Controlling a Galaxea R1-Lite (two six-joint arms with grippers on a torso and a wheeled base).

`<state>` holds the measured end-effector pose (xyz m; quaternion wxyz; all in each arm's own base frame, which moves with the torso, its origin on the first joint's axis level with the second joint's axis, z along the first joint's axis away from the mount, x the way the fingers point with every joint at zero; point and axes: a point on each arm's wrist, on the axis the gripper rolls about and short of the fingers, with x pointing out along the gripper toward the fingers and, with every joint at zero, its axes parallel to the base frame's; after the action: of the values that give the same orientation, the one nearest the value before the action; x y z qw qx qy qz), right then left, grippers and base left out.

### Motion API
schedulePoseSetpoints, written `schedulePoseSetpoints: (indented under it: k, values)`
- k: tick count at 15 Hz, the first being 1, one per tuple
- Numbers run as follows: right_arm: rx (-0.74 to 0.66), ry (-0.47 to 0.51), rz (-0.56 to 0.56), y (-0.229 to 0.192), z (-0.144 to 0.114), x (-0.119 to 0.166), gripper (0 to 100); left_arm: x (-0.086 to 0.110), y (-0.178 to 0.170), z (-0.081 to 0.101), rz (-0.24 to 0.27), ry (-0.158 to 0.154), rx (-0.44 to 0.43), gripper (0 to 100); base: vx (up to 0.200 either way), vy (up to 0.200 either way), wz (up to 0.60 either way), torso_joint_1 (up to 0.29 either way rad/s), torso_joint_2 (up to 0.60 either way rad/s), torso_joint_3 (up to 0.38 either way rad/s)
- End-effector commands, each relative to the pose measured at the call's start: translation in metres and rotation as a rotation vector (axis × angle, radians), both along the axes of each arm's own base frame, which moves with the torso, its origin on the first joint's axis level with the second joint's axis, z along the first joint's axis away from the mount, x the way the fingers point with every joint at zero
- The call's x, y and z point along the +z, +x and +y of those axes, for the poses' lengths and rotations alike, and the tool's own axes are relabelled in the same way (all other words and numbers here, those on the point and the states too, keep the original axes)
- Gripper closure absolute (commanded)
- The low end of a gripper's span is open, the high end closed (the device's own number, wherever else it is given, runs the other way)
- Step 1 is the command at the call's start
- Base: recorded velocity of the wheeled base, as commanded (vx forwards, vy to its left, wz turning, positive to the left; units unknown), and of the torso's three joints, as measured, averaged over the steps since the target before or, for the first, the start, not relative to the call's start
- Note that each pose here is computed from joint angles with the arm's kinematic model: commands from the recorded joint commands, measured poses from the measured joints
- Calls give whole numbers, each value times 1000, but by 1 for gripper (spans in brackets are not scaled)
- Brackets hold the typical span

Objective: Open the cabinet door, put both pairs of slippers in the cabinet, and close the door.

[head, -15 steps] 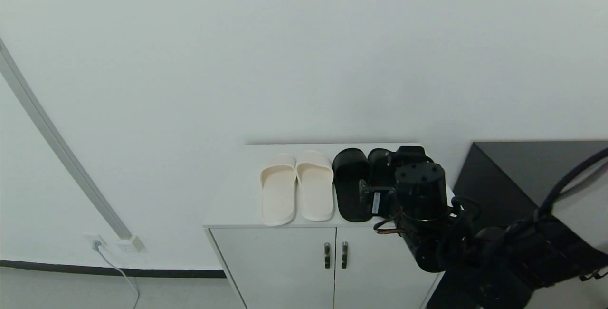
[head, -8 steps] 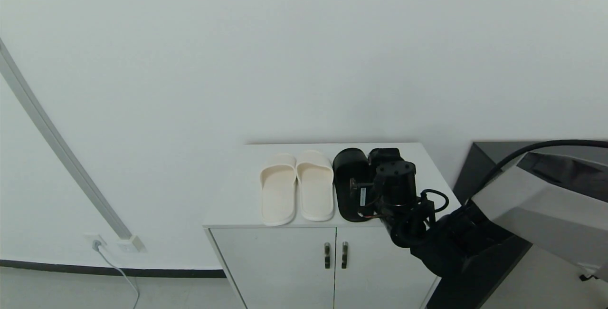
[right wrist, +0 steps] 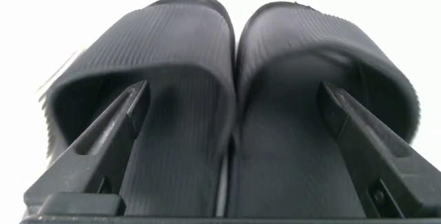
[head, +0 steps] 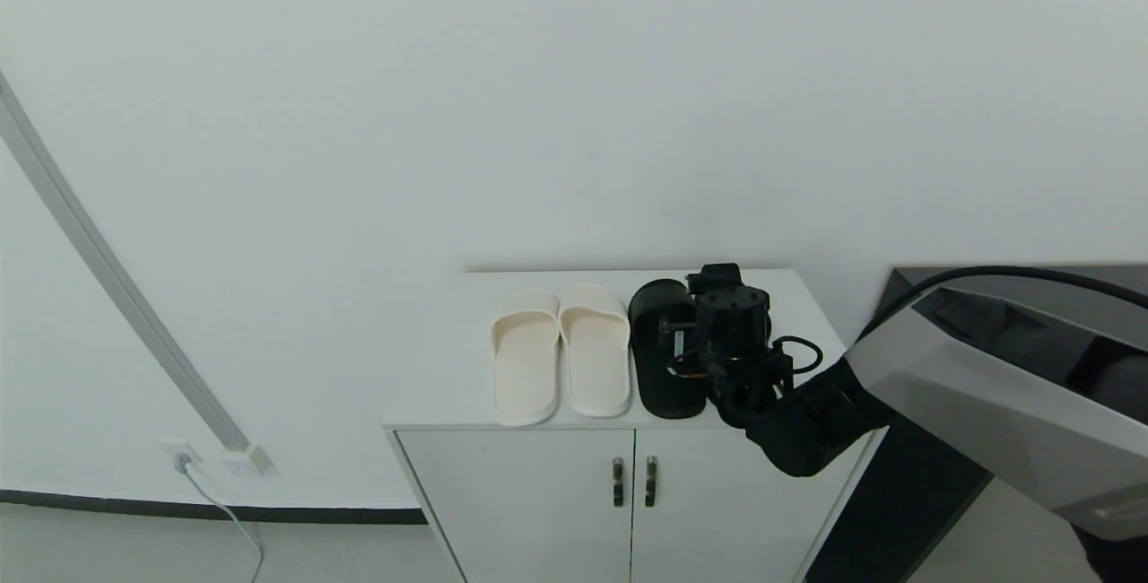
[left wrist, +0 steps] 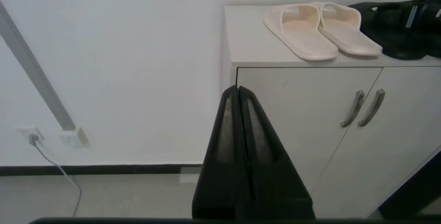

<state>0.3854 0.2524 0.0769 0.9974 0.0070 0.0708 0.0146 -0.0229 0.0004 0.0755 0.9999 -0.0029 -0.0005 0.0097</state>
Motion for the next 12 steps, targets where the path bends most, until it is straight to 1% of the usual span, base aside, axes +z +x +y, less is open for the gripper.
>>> schedulePoseSetpoints:
  k: [1,5,6,11,12]
  values:
    - [-13,-4,2,11,0,-10,0,0,0,0,1,0,1,100,0,0,0,0,0,0]
    - [-15,5,-13,20,2,-8,0,0,0,0,1,0,1,100,0,0,0,0,0,0]
    - [-15,6,-15,21,3,-7,100,0,0,0,1,0,1,100,0,0,0,0,0,0]
    - [-16,14,-26,22,3,-1,100,0,0,0,1,0,1,100,0,0,0,0,0,0]
    - [-22,13,-36,18,1,8,100,0,0,0,1,1,1,100,0,0,0,0,0,0]
